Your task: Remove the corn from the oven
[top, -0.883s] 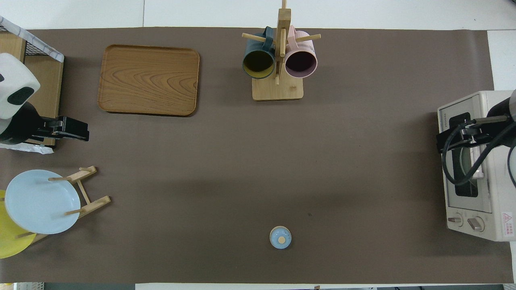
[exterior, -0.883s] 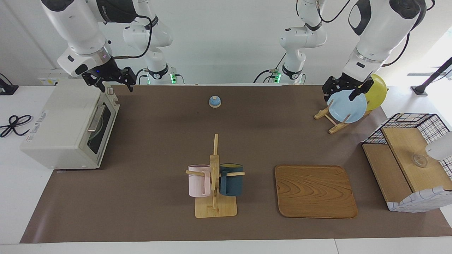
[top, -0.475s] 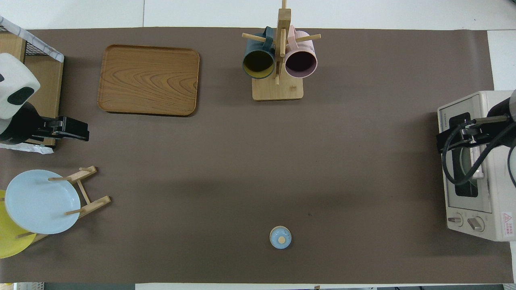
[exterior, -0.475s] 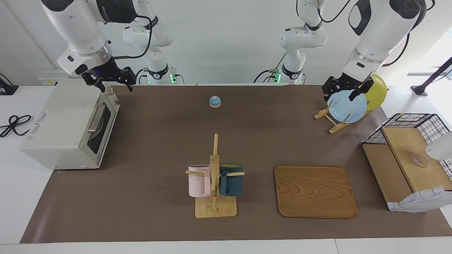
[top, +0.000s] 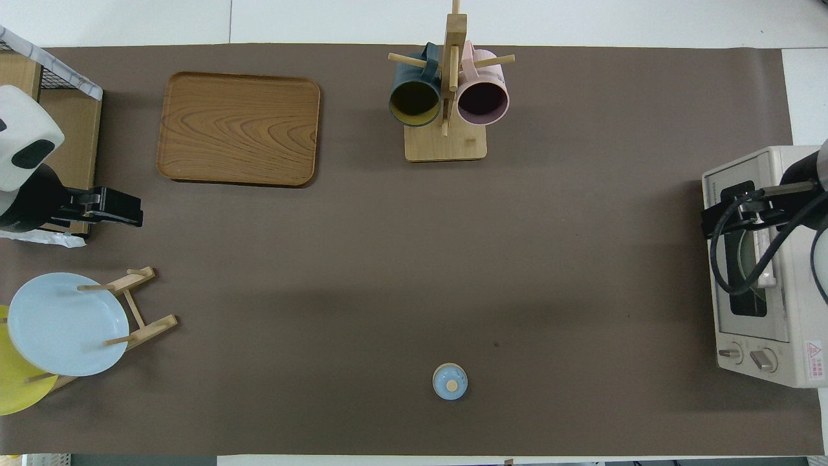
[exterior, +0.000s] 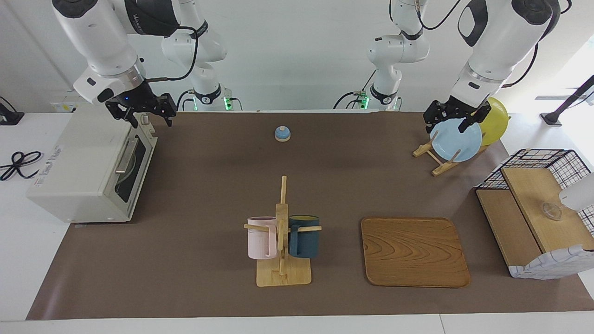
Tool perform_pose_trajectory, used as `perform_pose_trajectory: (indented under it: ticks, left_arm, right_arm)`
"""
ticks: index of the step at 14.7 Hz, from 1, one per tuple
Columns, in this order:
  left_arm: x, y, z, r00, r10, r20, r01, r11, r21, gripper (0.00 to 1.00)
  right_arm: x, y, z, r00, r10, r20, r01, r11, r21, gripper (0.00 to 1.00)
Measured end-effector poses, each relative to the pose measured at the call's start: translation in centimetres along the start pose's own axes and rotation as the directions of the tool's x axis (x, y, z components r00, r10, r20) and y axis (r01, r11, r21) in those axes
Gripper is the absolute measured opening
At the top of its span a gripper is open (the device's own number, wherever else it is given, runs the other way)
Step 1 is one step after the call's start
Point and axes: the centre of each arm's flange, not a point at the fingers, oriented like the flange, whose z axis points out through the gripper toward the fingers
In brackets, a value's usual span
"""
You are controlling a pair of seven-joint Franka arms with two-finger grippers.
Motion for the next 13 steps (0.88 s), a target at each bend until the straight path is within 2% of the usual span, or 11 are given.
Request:
perform_pose_trajectory:
  ticks: [2,7,13]
  left_arm:
    - [0.0,0.0,0.0,1.000,0.000,0.000,0.000,1.000,0.000,1.00]
    - [0.0,0.0,0.0,1.000,0.000,0.000,0.000,1.000,0.000,1.00]
    - [0.0,0.0,0.0,1.000,0.000,0.000,0.000,1.000,0.000,1.00]
  right_arm:
    - [-0.2,0.8,2.5,1.000,-0.003,-0.004,0.003,1.000,-0.003,0.53]
    - [-2.4,5.8,7.9,0.999,0.003,-0.048,-0.007,0.995,-0.097,0.02]
    - [-3.1,8.6,11.3,0.998,0.026,-0.049,-0.032,0.993,-0.113,0.01]
